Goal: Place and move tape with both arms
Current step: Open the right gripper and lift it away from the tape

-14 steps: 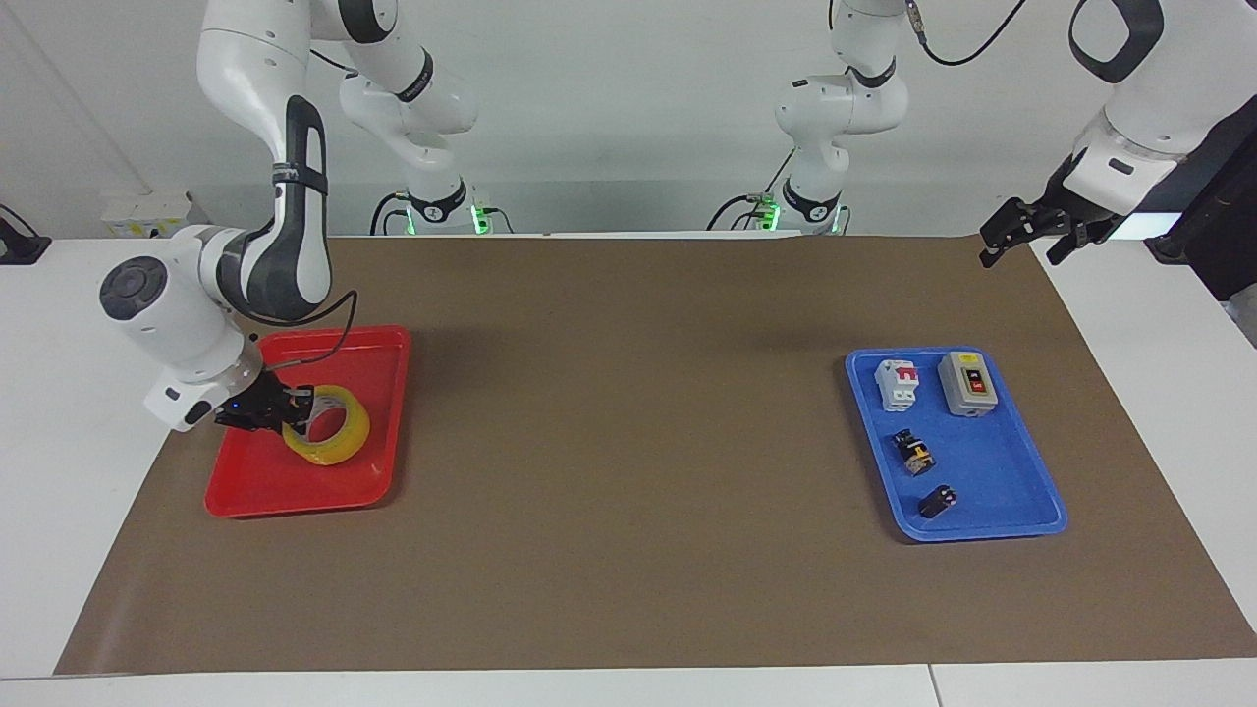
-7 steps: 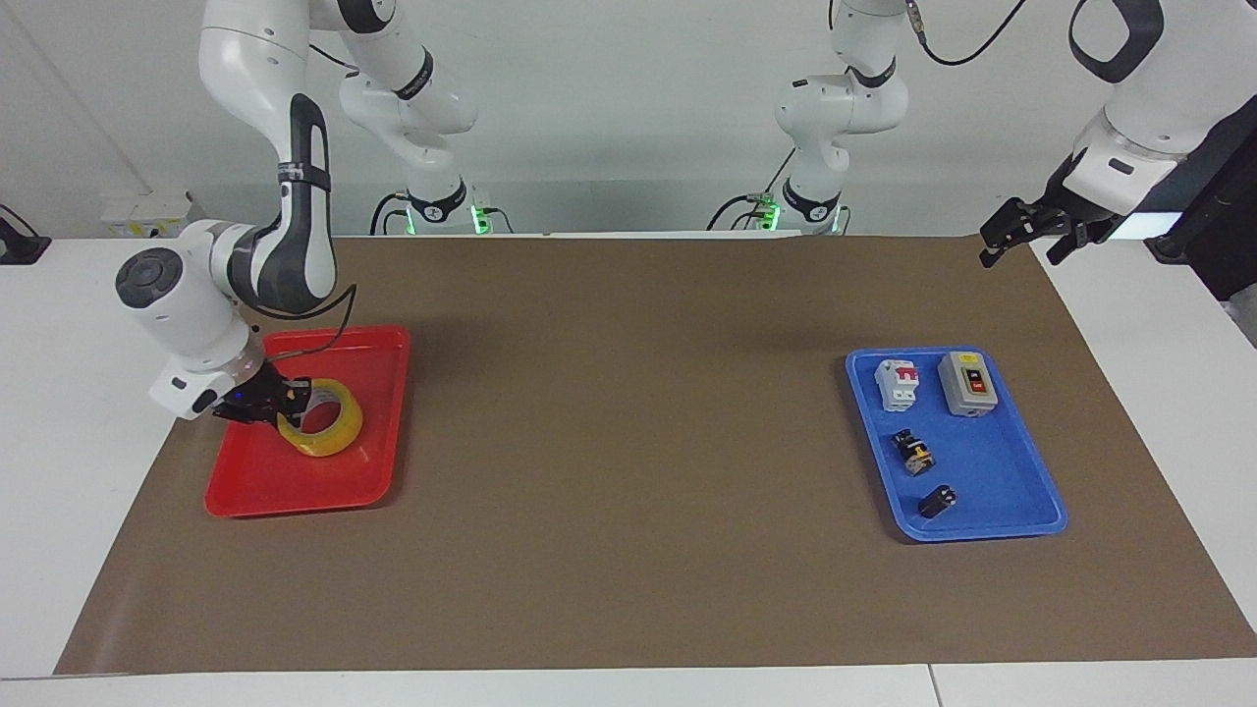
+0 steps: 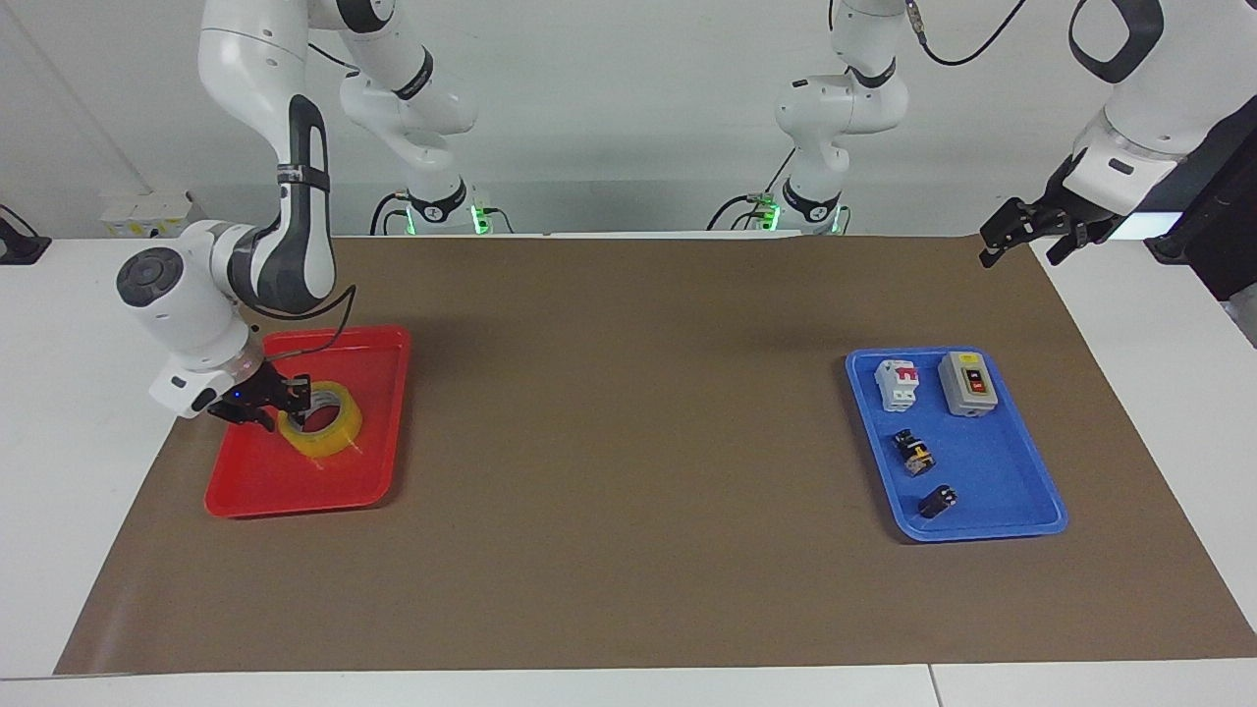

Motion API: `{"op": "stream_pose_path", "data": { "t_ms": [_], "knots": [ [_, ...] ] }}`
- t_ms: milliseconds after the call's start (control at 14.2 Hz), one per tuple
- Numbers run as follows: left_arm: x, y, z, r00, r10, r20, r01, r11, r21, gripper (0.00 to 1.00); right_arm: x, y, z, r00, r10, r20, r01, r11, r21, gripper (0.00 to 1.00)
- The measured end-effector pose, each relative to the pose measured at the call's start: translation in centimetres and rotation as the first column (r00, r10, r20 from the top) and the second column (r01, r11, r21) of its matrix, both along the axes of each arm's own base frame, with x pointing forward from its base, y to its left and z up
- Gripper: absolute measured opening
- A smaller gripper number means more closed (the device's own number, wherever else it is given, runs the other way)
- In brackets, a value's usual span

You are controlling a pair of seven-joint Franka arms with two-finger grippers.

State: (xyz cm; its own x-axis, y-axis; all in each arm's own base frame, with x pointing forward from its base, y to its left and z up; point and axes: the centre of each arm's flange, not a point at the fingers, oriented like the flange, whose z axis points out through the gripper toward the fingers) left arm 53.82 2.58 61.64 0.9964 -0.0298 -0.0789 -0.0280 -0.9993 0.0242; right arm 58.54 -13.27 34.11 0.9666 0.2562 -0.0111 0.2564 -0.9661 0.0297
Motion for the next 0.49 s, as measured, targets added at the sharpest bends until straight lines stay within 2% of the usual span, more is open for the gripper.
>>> {"op": "stream_pose_path", "data": {
  "t_ms": [141,211,281,492],
  "knots": [
    [0.0,0.0,0.0,1.0,0.0,0.0,0.0,1.0,0.0,1.0,0.9,2.2,3.0,0.999,0.038,0.023,-0.038,0.999,-0.001,0.83],
    [0.0,0.0,0.0,1.0,0.0,0.0,0.0,1.0,0.0,1.0,1.4,3.9,5.1,0.998,0.058,0.016,-0.058,0.998,0.002,0.95],
    [0.0,0.0,0.0,1.0,0.0,0.0,0.0,1.0,0.0,1.0,1.7,5.3,7.6,0.998,0.059,0.002,-0.059,0.998,0.006,1.0],
    [0.0,0.0,0.0,1.0,0.0,0.0,0.0,1.0,0.0,1.0,1.1,7.4,14.8,0.999,0.005,-0.054,-0.004,1.0,0.015,1.0]
  ]
}}
